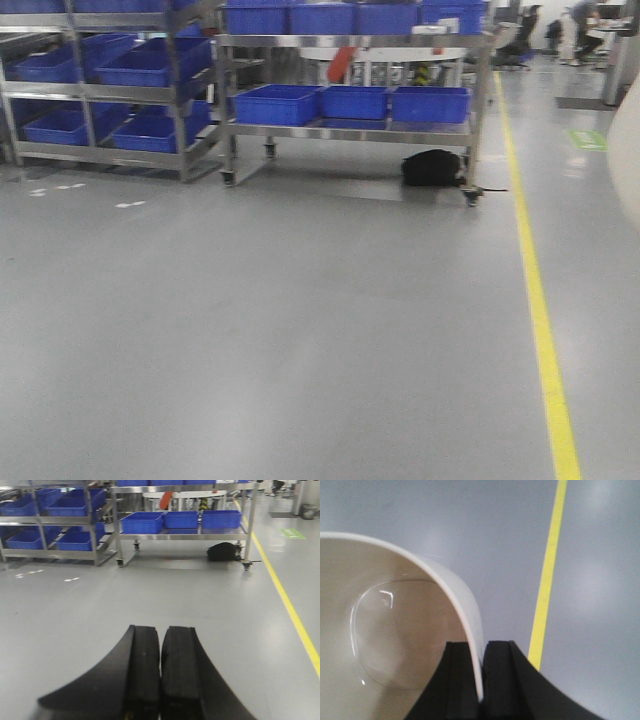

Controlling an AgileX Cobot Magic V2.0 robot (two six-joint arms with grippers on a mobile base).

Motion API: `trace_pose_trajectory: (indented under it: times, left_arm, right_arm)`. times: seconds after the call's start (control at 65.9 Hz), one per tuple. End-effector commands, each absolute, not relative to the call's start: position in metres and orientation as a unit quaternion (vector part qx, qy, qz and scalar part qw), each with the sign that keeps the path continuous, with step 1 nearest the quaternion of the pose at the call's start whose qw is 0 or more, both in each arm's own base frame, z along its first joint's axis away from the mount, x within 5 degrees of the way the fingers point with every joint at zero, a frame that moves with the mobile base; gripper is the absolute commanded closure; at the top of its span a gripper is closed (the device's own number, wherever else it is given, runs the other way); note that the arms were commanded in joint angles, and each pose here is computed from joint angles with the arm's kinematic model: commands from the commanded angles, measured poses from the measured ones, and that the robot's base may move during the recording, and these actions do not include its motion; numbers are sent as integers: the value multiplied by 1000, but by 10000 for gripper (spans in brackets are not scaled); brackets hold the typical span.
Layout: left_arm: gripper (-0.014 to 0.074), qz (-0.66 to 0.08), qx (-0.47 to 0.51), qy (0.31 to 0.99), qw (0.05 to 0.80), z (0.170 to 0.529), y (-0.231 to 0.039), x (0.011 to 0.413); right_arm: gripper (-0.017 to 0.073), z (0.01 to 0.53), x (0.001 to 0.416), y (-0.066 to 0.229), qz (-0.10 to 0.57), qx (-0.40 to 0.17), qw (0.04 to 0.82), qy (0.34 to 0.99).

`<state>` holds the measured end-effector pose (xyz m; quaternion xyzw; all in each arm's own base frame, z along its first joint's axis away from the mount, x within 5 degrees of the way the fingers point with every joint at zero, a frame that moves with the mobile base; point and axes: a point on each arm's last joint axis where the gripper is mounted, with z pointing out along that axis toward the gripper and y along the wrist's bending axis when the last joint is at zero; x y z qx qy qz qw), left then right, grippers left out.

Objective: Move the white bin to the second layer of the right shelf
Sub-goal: 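Drive the base away from the table, turning, carrying the bin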

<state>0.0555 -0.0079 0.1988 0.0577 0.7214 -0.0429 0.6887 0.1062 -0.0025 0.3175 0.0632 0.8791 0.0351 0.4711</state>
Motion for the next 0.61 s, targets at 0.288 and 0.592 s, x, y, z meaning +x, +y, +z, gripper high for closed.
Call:
trace_pose_trajectory:
  times: [0.288, 0.592]
  left_arm:
    - [509, -47, 55, 699, 712, 195, -8, 56]
    - [509, -47, 55, 699, 712, 195, -8, 56]
  right_arm:
    - [511, 335, 109, -3, 39, 69, 522, 849]
    - [511, 335, 109, -3, 39, 69, 522, 849]
